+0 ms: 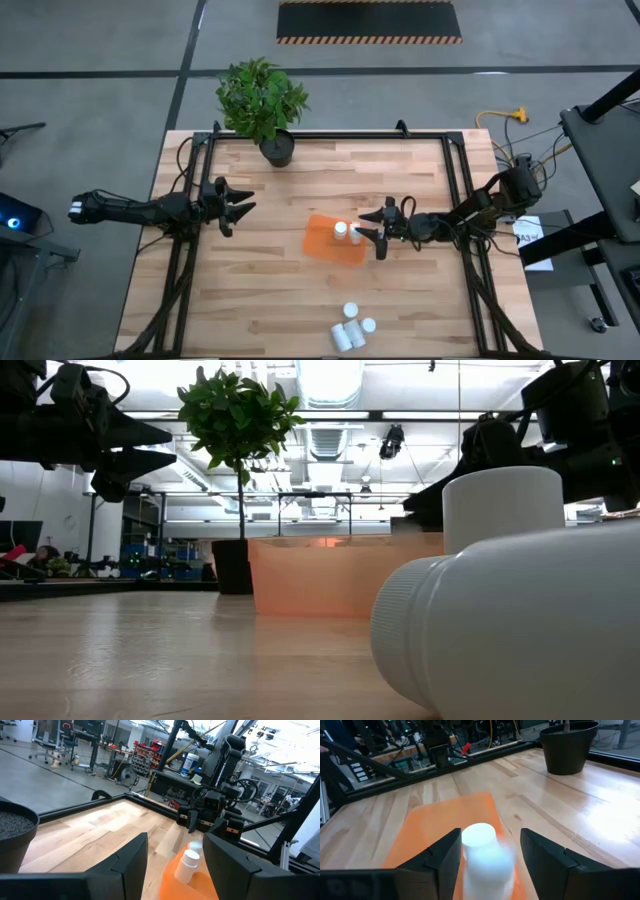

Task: Pick and place pill bottles into a basket
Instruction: Put the white pill bottle into the orange container

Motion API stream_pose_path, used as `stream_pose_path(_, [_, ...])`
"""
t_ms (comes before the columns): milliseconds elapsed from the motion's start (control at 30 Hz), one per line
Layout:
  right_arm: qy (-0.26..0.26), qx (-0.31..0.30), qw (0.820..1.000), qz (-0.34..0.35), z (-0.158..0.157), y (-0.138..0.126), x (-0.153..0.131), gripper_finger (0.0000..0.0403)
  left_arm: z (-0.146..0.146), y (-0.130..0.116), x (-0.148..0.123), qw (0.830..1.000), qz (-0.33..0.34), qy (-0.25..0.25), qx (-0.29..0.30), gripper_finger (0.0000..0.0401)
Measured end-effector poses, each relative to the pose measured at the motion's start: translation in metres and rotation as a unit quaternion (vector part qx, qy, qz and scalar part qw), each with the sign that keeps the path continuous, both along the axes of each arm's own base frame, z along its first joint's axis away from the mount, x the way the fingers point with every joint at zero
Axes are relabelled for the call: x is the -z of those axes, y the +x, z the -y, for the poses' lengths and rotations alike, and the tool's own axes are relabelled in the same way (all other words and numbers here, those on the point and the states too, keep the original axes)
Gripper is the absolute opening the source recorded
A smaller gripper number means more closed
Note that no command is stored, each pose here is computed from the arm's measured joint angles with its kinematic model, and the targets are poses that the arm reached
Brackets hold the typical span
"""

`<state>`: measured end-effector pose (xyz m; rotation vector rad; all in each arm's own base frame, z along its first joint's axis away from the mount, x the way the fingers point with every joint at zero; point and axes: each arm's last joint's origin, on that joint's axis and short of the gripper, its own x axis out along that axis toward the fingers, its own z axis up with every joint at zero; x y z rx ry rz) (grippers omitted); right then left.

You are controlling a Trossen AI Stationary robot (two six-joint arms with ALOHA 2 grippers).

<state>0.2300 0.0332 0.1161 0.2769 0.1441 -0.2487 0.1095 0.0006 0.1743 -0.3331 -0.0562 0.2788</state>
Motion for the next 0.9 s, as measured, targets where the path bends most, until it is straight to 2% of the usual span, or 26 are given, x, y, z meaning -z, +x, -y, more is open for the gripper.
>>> stream_pose_path(567, [0.001, 0.0, 1.0, -0.004, 0.0, 0.001, 0.0, 0.0196, 0.0, 0.0, 0.0, 1.0, 0.0, 0.0, 0.0, 0.0173])
stream_pose_path(900, [0.011, -0.018, 0.999, 0.041, -0.005, 0.023, -0.019, 0.0196, 0.0, 0.0, 0.0, 1.0, 0.0, 0.0, 0.0, 0.0173])
